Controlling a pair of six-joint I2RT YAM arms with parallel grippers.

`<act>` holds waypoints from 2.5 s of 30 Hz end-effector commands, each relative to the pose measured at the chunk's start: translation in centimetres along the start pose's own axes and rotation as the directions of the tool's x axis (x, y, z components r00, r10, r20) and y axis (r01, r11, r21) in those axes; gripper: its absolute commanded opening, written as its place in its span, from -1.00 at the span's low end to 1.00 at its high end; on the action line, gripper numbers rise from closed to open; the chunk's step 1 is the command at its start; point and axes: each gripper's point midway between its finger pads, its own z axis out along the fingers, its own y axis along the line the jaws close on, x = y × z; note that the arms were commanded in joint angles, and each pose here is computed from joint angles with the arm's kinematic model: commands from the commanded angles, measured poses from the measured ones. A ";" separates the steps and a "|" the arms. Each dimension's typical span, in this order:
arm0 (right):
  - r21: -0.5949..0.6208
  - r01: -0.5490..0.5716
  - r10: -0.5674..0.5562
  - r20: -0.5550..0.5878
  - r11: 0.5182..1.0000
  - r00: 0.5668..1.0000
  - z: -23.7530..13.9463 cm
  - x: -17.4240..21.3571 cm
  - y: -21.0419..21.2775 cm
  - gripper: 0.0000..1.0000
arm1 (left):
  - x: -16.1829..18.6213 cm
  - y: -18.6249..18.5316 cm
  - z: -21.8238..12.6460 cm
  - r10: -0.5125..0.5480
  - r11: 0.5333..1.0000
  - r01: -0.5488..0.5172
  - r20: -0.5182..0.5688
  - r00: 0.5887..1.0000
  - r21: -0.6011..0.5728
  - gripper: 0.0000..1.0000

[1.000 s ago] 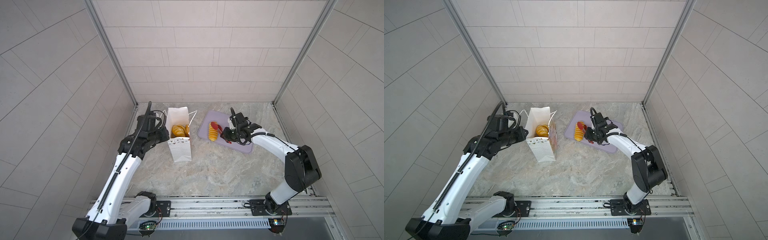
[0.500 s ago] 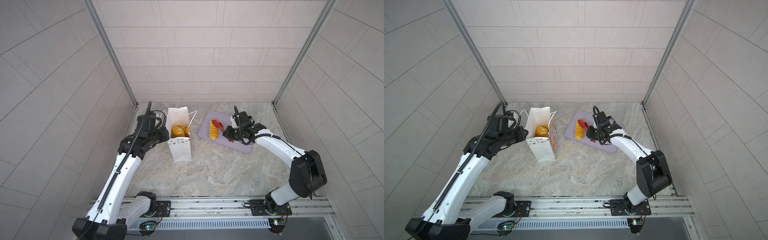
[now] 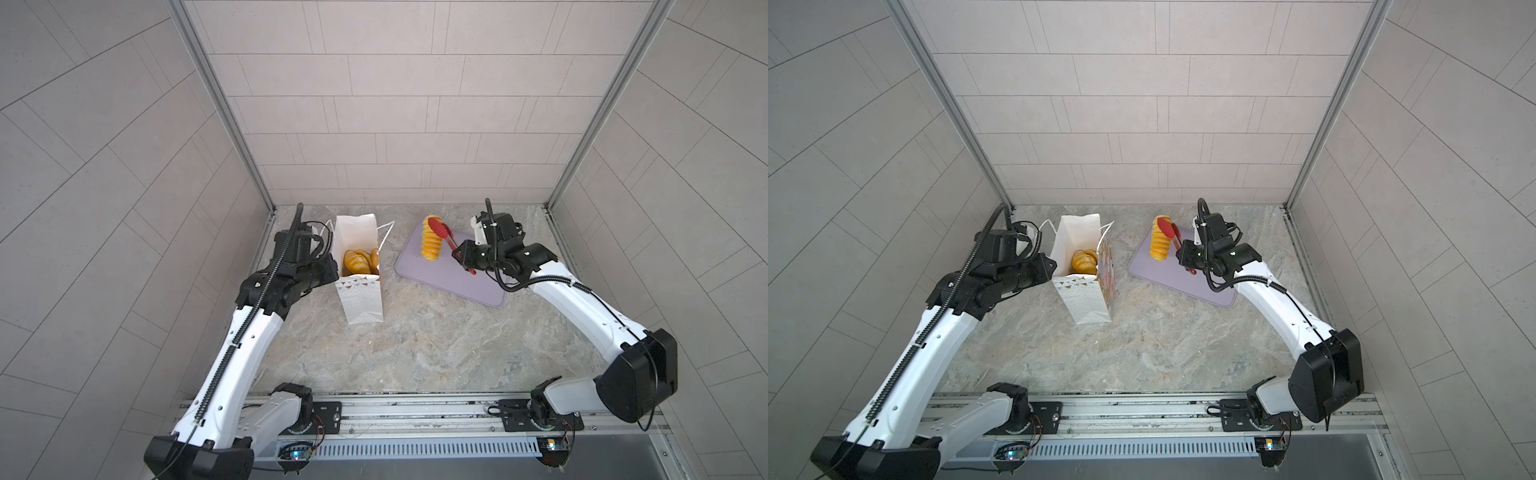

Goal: Place the fake bread into the paper bag
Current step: 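Lift the spiral bread upright with the tongs off the tray, then carry the spiral bread with the tongs over the bag mouth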

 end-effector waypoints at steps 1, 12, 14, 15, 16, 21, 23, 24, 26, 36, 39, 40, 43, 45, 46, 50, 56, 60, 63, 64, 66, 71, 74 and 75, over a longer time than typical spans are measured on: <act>-0.025 0.029 -0.026 0.129 0.999 0.991 -3.4 -3.3 1.5 -0.44 | -0.3 -0.3 -0.9 0.020 1.000 -0.020 0.012 1.000 0.004 -0.64; -0.082 0.066 -0.045 0.234 0.994 0.971 -8.9 -6.9 4.6 -0.43 | -0.5 -0.4 -1.1 0.017 1.000 -0.017 0.017 1.000 0.007 -0.64; -0.089 0.071 -0.046 0.250 0.994 0.967 -9.7 -7.3 5.0 -0.44 | -0.5 -0.5 -1.2 0.018 1.000 -0.018 0.019 1.000 0.008 -0.64; -0.091 0.073 -0.048 0.255 0.993 0.966 -10.0 -7.5 5.1 -0.43 | -0.5 -0.5 -1.2 0.017 1.000 -0.018 0.019 1.000 0.009 -0.64; -0.097 0.076 -0.049 0.259 0.992 0.965 -10.3 -7.6 5.4 -0.43 | -0.5 -0.5 -1.2 0.017 1.000 -0.018 0.020 1.000 0.009 -0.64; -0.118 0.088 -0.053 0.273 0.989 0.961 -11.5 -7.9 6.3 -0.44 | -0.4 -0.5 -1.3 0.017 1.000 -0.017 0.019 1.000 0.009 -0.64; -0.132 0.098 -0.058 0.277 0.986 0.959 -12.0 -7.9 6.9 -0.44 | -0.5 -0.5 -1.3 0.018 1.000 -0.018 0.021 1.000 0.010 -0.65; -0.138 0.103 -0.061 0.280 0.985 0.958 -12.2 -8.0 7.2 -0.44 | -0.4 -0.4 -1.3 0.017 1.000 -0.018 0.020 1.000 0.009 -0.65; -0.153 0.120 -0.071 0.289 0.981 0.955 -12.9 -8.0 8.1 -0.44 | -0.4 -0.4 -1.3 0.017 1.000 -0.017 0.019 1.000 0.009 -0.65; -0.204 0.216 -0.142 0.326 0.955 0.935 -15.5 -7.6 12.8 -0.44 | -0.5 -0.4 -1.2 0.015 1.000 -0.015 0.020 1.000 0.009 -0.65; -0.221 0.247 -0.168 0.322 0.944 0.932 -15.7 -7.1 14.3 -0.44 | -0.4 -0.4 -1.2 0.016 1.000 -0.016 0.019 1.000 0.008 -0.65; -0.228 0.257 -0.176 0.322 0.939 0.930 -15.7 -6.9 14.9 -0.44 | -0.4 -0.4 -1.2 0.015 1.000 -0.016 0.020 1.000 0.008 -0.65; -0.244 0.292 -0.208 0.317 0.925 0.925 -15.7 -6.2 16.6 -0.44 | -0.4 -0.4 -1.2 0.015 1.000 -0.016 0.019 1.000 0.005 -0.65; -0.257 0.313 -0.227 0.315 0.914 0.922 -15.8 -5.7 17.8 -0.44 | -0.4 -0.3 -1.2 0.016 1.000 -0.016 0.019 1.000 0.005 -0.66; -0.261 0.324 -0.237 0.314 0.909 0.919 -15.8 -5.5 18.4 -0.44 | -0.4 -0.4 -1.2 0.015 1.000 -0.015 0.019 1.000 0.006 -0.65; -0.284 0.354 -0.267 0.303 0.891 0.915 -15.2 -4.4 20.5 -0.44 | -0.3 -0.3 -1.3 0.016 1.000 -0.016 0.021 1.000 0.006 -0.65; -0.288 0.384 -0.307 0.278 0.877 0.910 -13.7 -2.9 22.4 -0.44 | -0.2 -0.1 -1.5 0.016 1.000 -0.016 0.022 1.000 -0.001 -0.66; -0.286 0.392 -0.325 0.256 0.874 0.911 -12.4 -2.0 23.1 -0.44 | -0.1 -0.1 -1.5 0.016 1.000 -0.016 0.023 1.000 0.000 -0.65; -0.278 0.398 -0.340 0.235 0.874 0.911 -11.5 -1.4 23.2 -0.44 | -0.1 -0.1 -1.5 0.016 1.000 -0.016 0.022 1.000 0.000 -0.66; -0.275 0.400 -0.345 0.228 0.874 0.910 -11.1 -1.1 23.3 -0.44 | 0.0 -0.1 -1.5 0.016 1.000 -0.016 0.021 1.000 0.002 -0.66; -0.266 0.406 -0.357 0.212 0.874 0.910 -10.5 -0.7 23.2 -0.44 | 0.0 -0.1 -1.5 0.015 1.000 -0.015 0.021 1.000 -0.001 -0.65; -0.245 0.419 -0.384 0.178 0.875 0.906 -9.0 0.6 22.9 -0.43 | 0.1 0.0 -1.4 0.018 1.000 -0.018 0.019 1.000 -0.003 -0.66; -0.233 0.422 -0.393 0.162 0.876 0.905 -8.2 1.2 22.5 -0.41 | 0.0 -0.1 -1.4 0.019 1.000 -0.019 0.020 1.000 -0.002 -0.66; -0.232 0.423 -0.395 0.157 0.876 0.905 -8.1 1.4 22.5 -0.41 | 0.1 -0.1 -1.4 0.019 1.000 -0.019 0.018 1.000 -0.001 -0.66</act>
